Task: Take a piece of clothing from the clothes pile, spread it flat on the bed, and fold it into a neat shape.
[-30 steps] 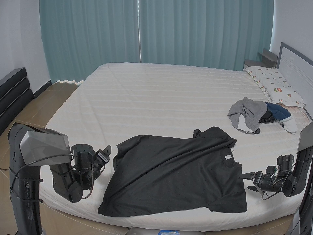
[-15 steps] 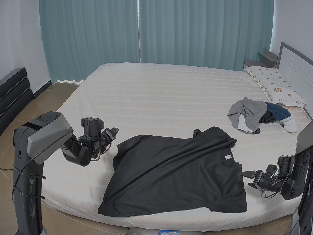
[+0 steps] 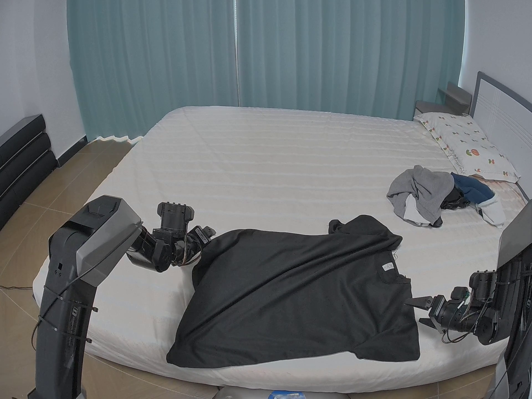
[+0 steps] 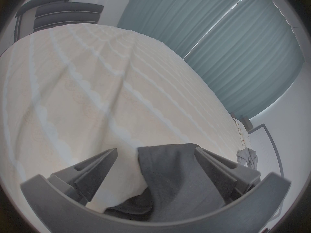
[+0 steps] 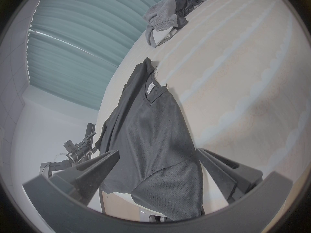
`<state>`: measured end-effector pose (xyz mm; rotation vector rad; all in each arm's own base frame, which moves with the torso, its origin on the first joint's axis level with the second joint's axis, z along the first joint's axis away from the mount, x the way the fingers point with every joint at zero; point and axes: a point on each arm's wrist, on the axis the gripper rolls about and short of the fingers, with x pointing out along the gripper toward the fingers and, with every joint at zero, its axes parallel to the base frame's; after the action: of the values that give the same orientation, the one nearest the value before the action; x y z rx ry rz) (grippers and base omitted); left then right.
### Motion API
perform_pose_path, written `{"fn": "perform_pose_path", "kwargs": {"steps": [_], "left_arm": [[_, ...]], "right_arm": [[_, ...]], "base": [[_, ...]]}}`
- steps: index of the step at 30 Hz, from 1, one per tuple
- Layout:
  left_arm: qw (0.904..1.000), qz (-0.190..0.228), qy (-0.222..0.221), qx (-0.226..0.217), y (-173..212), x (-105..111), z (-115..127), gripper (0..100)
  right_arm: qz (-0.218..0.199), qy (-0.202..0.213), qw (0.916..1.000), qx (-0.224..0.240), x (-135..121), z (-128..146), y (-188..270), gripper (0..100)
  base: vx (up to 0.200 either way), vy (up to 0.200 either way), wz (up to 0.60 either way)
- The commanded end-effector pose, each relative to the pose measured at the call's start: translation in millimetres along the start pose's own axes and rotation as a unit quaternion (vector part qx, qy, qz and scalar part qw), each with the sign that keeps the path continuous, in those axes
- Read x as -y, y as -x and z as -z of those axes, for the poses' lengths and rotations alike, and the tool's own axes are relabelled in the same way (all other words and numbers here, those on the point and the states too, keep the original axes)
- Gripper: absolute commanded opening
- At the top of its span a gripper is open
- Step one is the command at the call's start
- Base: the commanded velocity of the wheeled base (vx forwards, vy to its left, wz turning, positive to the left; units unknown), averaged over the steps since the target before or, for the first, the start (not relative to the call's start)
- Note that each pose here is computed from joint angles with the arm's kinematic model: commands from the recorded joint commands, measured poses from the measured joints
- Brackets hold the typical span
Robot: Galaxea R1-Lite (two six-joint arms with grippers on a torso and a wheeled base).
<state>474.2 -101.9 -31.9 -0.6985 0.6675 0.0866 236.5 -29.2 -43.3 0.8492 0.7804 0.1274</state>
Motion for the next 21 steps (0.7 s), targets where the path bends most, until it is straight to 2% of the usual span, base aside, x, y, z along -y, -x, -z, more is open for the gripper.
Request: {"fn": "perform_pose_path", "kwargs": {"steps": [1, 7, 8, 11, 16, 17, 19, 20, 21], "left_arm": [[0.9999, 0.009, -0.001, -0.005, -5, 6, 7, 100], [0.9999, 0.016, -0.005, -0.002, -19, 10, 13, 100], [0.9999, 0.015, -0.005, -0.002, -20, 10, 13, 0], [0.9999, 0.010, -0.005, -0.005, -23, 9, 14, 0], [0.9995, 0.006, 0.007, 0.029, -34, 12, 4, 0], [0.9978, 0.008, 0.026, 0.060, -37, 16, -6, 0], [0.9958, 0.014, 0.044, 0.079, -39, 18, -13, 0], [0.9912, 0.025, 0.072, 0.108, -41, 21, -25, 0], [0.9888, 0.031, 0.082, 0.121, -41, 22, -31, 0]], "right_arm": [[-0.001, 0.000, 1.0000, 0.001, 1, 1, 0, 100], [-0.001, -0.003, 1.0000, 0.002, 1, 0, 1, 100], [0.000, -0.003, 1.0000, 0.002, 1, 1, 2, 100], [-0.001, -0.003, 1.0000, 0.004, 0, 0, 2, 100], [0.000, -0.005, 1.0000, 0.003, 0, 1, 3, 100], [0.000, -0.005, 1.0000, 0.002, 0, 1, 3, 100], [0.000, -0.005, 1.0000, 0.003, 0, 1, 3, 100], [0.000, -0.005, 1.0000, 0.002, 0, 1, 3, 100], [0.000, -0.005, 1.0000, 0.002, 0, 1, 3, 100]], "base": [[0.000, 0.000, 0.00], [0.000, 0.000, 0.00], [0.000, 0.000, 0.00], [0.000, 0.000, 0.00], [0.000, 0.000, 0.00], [0.000, 0.000, 0.00], [0.000, 0.000, 0.00], [0.000, 0.000, 0.00], [0.000, 0.000, 0.00]]}}
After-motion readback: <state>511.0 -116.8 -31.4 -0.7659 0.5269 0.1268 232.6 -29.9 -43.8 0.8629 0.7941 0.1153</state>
